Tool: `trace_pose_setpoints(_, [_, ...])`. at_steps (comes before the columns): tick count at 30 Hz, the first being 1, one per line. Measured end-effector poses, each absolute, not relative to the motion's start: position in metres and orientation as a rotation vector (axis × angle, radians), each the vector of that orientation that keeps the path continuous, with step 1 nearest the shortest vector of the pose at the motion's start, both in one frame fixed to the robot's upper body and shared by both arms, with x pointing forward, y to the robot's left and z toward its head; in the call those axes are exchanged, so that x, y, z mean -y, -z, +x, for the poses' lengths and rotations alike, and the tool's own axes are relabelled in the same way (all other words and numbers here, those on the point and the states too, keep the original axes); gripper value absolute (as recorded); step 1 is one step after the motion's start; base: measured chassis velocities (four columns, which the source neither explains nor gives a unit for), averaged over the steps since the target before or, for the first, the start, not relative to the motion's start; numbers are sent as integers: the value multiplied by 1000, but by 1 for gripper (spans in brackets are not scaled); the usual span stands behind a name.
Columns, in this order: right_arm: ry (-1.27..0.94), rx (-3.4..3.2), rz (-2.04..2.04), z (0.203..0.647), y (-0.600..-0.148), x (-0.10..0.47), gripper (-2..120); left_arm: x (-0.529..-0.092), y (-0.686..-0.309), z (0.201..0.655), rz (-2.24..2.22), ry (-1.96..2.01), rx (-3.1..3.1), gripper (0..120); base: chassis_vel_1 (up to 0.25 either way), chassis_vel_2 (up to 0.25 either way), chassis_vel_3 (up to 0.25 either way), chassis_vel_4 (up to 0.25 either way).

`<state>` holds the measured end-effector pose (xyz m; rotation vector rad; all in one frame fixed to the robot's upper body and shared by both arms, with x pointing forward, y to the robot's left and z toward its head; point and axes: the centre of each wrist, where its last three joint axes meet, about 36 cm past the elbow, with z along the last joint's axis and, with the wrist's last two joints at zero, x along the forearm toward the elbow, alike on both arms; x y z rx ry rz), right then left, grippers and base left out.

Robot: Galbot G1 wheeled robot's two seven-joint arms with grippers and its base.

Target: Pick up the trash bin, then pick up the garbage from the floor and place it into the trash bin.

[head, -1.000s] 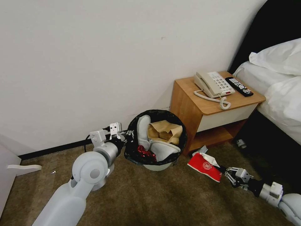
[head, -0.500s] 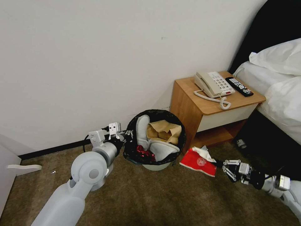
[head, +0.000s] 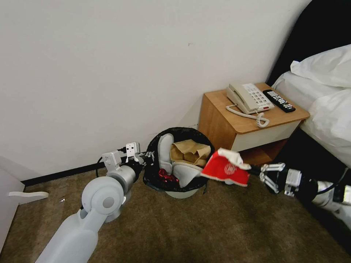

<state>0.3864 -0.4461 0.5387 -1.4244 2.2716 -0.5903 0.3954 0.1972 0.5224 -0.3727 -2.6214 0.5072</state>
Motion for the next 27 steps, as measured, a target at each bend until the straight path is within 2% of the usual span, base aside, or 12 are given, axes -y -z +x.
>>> trace_pose_setpoints(3, [589, -2228, -1389, 385, -574, 444, 0, -196, -521, 396, -375, -511, 2618, 4, 0, 0, 0, 0])
trace_pose_setpoints(9, [586, -2203, -1364, 383, -602, 442, 0, -194, -520, 396, -378, -509, 2615, 4, 0, 0, 0, 0])
trace_pose_setpoints(27, [501, -2280, -1388, 402, -602, 405, 0, -180, -517, 393, -439, -474, 2588, 4, 0, 0, 0, 0])
